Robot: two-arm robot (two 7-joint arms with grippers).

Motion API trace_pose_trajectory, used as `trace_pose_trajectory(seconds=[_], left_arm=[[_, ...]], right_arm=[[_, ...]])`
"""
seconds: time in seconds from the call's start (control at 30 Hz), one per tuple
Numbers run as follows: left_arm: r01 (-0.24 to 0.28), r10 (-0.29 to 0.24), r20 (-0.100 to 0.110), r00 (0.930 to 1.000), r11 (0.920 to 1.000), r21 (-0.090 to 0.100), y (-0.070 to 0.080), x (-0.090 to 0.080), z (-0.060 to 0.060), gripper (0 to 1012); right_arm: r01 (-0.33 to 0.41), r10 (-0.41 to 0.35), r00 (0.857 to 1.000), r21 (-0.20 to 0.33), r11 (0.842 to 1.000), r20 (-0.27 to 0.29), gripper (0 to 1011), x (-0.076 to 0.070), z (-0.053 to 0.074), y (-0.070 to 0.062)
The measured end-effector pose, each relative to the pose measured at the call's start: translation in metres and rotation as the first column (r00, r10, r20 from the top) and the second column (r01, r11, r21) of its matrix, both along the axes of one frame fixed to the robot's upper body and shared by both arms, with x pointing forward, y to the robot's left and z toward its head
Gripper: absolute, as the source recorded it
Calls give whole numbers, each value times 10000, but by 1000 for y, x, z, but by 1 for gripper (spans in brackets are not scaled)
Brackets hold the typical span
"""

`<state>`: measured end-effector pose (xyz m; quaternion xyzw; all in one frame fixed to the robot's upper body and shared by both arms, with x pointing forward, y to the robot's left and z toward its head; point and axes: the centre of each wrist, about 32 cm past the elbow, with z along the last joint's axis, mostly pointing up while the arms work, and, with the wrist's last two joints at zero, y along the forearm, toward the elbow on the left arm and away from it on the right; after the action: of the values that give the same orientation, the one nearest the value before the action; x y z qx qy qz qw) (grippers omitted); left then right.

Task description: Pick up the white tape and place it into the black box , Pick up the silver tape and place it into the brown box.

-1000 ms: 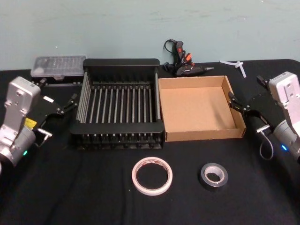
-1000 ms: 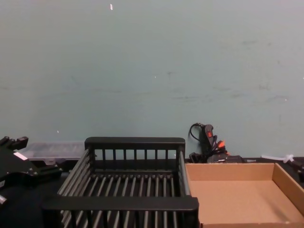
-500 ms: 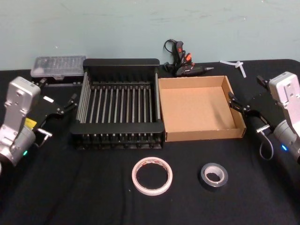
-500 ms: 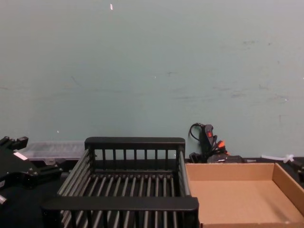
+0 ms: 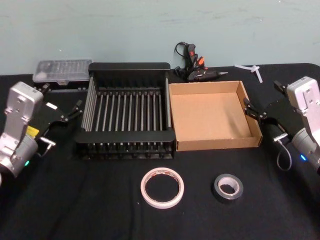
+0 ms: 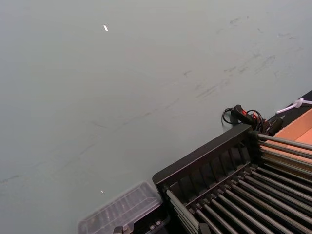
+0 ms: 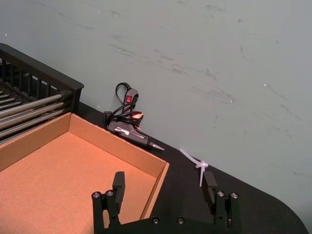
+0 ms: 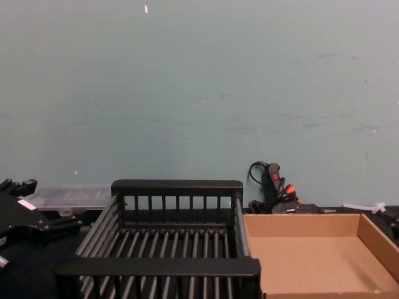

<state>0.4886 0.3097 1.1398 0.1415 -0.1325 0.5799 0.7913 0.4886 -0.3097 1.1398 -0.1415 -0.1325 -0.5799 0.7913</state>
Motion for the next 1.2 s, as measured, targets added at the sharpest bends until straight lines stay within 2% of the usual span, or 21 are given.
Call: trace_pose_trajectory(seconds=[0.73, 1.2], left_arm=[[0, 0, 0, 10000, 10000, 1, 0, 0, 0, 1001], [0, 0, 0, 10000, 10000, 0, 0, 0, 0, 1001]], right_arm=[[-88, 89, 9999, 122, 9999, -55, 1002, -4, 6, -1], [-246, 265, 9995, 911, 9955, -194, 1002, -14, 16, 5]])
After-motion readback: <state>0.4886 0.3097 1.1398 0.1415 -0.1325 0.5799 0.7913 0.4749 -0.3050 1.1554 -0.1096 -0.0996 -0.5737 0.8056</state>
